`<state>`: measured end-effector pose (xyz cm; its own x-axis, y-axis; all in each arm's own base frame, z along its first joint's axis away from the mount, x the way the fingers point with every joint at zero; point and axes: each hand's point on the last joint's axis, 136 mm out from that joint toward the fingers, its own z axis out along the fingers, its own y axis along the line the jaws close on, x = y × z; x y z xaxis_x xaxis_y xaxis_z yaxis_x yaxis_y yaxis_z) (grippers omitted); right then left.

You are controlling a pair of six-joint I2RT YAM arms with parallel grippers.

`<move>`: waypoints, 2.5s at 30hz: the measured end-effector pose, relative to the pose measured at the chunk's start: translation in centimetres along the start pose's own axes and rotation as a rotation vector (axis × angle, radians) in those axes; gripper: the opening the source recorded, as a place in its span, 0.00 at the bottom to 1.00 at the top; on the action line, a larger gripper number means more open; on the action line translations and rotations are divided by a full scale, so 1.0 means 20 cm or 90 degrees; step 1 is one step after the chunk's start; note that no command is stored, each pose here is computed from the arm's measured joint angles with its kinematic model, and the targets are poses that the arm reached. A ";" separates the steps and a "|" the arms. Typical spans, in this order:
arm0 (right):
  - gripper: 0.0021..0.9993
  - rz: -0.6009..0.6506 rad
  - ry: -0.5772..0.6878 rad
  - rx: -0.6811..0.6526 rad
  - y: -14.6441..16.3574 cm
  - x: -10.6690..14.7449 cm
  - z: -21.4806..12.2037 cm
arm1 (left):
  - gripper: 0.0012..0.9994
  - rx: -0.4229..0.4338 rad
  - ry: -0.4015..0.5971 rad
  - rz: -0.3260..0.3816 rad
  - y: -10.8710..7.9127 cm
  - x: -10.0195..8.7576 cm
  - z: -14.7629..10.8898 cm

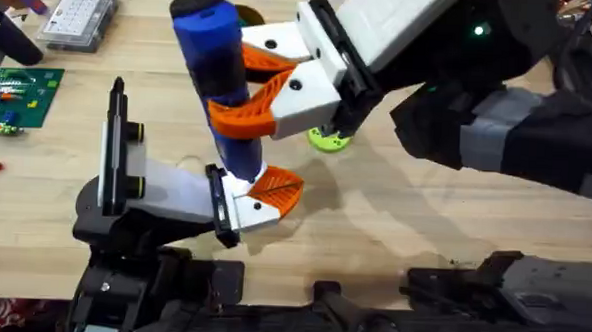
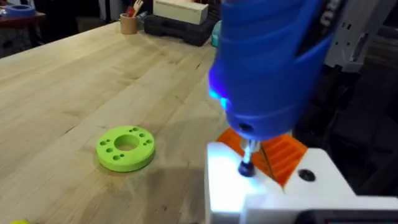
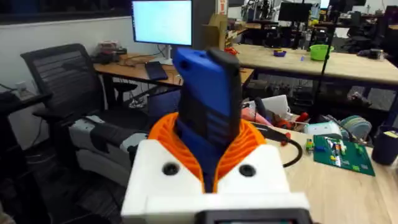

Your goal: Pick up the gripper from the table and insert it into the empty holder that is missing its gripper. Then pick up a screw, insert it into the mounting hole, and use the screwdriver to tighten it. Finally, clean up the table by picking up the vegetable and placing it into the bucket.

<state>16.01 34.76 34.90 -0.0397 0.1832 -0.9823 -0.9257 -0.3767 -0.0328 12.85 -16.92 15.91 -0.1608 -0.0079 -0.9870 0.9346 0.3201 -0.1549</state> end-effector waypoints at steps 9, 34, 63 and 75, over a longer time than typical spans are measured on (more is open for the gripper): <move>0.05 -0.009 0.002 0.005 -0.01 0.00 -0.01 | 0.02 0.000 0.000 0.000 0.00 0.00 0.00; 0.05 0.014 0.010 0.008 -0.02 0.02 -0.01 | 0.02 0.000 0.000 0.000 0.00 0.00 0.00; 0.05 0.006 0.011 0.002 -0.01 0.03 0.00 | 0.02 0.000 0.000 0.000 0.00 0.00 0.00; 0.05 0.000 0.012 0.005 -0.02 0.03 -0.01 | 0.02 0.000 0.000 0.000 0.00 0.00 0.00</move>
<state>16.45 34.75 34.29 -0.0332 0.1657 -0.9856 -0.9286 -0.3697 -0.0309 12.85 -16.92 15.91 -0.1612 -0.0079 -0.9869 0.9346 0.3201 -0.1552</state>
